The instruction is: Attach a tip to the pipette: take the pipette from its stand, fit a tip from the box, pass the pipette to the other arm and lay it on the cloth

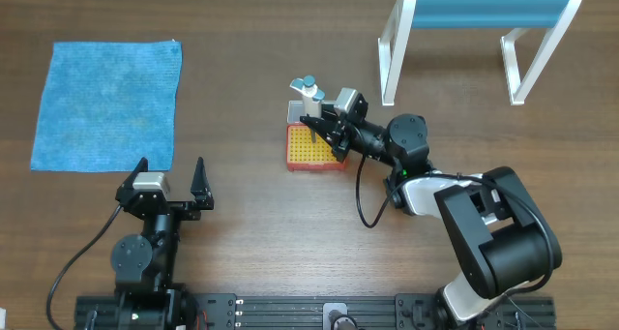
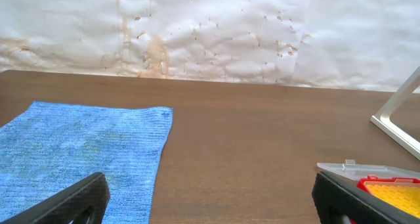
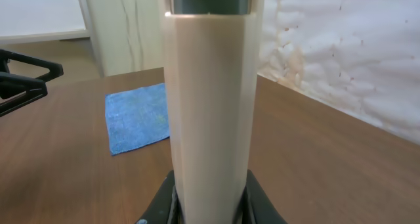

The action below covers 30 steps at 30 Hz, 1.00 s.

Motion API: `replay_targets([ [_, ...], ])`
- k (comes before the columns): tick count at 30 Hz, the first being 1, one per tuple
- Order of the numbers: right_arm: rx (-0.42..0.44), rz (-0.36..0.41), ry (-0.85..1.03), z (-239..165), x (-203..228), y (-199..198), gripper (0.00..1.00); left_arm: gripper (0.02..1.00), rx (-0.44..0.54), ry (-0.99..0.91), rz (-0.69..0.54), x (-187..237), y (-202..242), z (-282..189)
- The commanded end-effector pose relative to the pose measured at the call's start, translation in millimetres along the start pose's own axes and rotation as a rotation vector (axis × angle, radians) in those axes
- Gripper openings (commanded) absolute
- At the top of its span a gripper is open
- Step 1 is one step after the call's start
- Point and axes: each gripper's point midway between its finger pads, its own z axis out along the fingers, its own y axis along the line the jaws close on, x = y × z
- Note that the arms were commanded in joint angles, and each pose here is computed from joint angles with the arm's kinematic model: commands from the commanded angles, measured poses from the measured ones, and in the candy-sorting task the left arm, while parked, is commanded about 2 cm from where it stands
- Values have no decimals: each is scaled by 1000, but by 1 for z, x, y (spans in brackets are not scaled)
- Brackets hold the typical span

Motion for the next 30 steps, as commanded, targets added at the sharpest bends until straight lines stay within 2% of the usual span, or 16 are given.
replay_targets([
  [1, 11, 9, 38, 0, 20, -2, 77, 998, 16, 1, 10, 1, -3, 0],
  [7, 7, 4, 33, 1, 17, 0, 77, 998, 16, 1, 10, 1, -3, 0],
  [24, 0, -126, -113, -10, -68, 15, 75, 998, 16, 1, 10, 1, -3, 0],
  [27, -47, -106, -84, -8, -82, 20, 75, 998, 16, 1, 10, 1, -3, 0],
  [30, -76, -148, -102, -7, -107, 25, 77, 1000, 16, 1, 10, 1, -3, 0],
])
